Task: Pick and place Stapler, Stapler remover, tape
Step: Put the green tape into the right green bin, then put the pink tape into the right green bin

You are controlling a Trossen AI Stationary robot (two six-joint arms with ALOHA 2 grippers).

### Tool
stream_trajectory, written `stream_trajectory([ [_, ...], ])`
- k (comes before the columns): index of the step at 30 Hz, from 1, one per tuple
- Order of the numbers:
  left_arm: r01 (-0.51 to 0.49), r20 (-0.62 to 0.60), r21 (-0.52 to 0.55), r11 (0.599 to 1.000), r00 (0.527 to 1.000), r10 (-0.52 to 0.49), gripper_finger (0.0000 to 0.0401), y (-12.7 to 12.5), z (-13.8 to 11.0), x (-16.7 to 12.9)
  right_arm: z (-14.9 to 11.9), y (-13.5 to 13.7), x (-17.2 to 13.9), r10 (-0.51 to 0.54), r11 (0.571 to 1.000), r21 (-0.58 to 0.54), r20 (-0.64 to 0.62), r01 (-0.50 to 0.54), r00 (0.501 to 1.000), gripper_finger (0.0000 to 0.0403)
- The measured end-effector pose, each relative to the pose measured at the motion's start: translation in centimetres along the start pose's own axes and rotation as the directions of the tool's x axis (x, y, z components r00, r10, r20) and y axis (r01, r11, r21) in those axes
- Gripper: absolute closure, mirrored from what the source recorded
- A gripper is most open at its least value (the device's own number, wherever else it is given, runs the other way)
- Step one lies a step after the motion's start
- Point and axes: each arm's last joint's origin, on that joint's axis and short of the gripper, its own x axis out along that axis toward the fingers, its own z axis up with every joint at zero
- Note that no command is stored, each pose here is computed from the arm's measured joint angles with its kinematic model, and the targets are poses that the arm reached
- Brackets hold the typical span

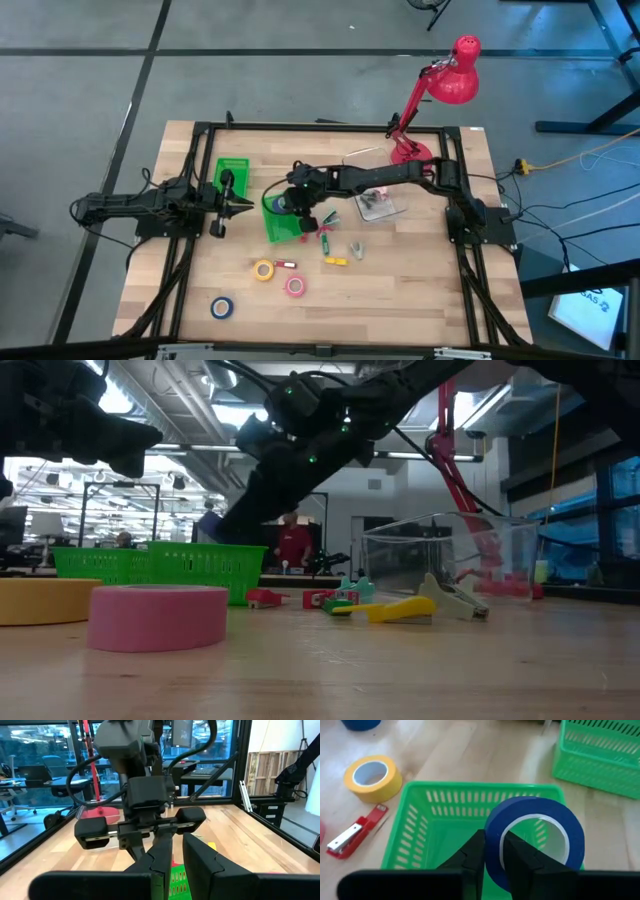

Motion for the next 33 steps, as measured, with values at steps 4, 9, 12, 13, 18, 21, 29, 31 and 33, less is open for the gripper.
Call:
stream_trajectory([
  [4, 0.000, 0.000, 0.000, 1.000, 1.000, 0.000, 0.0359, 0.0, 0.0, 0.0, 0.3, -0.1, 0.0, -0.009, 1.000, -0.006, 0.033, 0.010, 0.999, 0.0337],
  [9, 0.000, 0.000, 0.000, 1.000, 1.000, 0.000, 0.0359, 0.0, 0.0, 0.0, 0.3, -0.1, 0.0, -0.010, 1.000, -0.010, 0.034, 0.011, 0.999, 0.0335],
  [12, 0.000, 0.000, 0.000, 1.000, 1.000, 0.000, 0.0359, 0.0, 0.0, 0.0, 0.4, 0.0, 0.0, -0.009, 1.000, -0.011, 0.034, 0.010, 0.999, 0.0334],
  [13, 0.000, 0.000, 0.000, 1.000, 1.000, 0.000, 0.0359, 0.0, 0.0, 0.0, 0.4, 0.1, 0.0, -0.009, 1.000, -0.012, 0.034, 0.009, 0.999, 0.0334],
  [18, 0.000, 0.000, 0.000, 1.000, 1.000, 0.000, 0.0359, 0.0, 0.0, 0.0, 0.6, 0.3, 0.1, -0.009, 1.000, -0.021, 0.052, 0.010, 0.999, 0.0330],
  [21, 0.000, 0.000, 0.000, 1.000, 1.000, 0.000, 0.0359, 0.0, 0.0, 0.0, 0.9, 0.6, 0.2, -0.026, 0.999, -0.028, 0.061, 0.028, 0.998, 0.0309],
  [29, 0.000, 0.000, 0.000, 1.000, 1.000, 0.000, 0.0359, 0.0, 0.0, 0.0, 2.3, 1.1, 0.0, -0.072, 0.996, -0.039, 0.076, 0.075, 0.994, 0.0228],
  [31, 0.000, 0.000, 0.000, 1.000, 1.000, 0.000, 0.0359, 0.0, 0.0, 0.0, 2.9, 1.2, -0.1, -0.071, 0.996, -0.043, 0.085, 0.075, 0.994, 0.0220],
  [33, 0.000, 0.000, 0.000, 1.000, 1.000, 0.000, 0.0359, 0.0, 0.0, 0.0, 3.6, 1.3, -0.4, -0.068, 0.996, -0.045, 0.084, 0.072, 0.994, 0.0218],
])
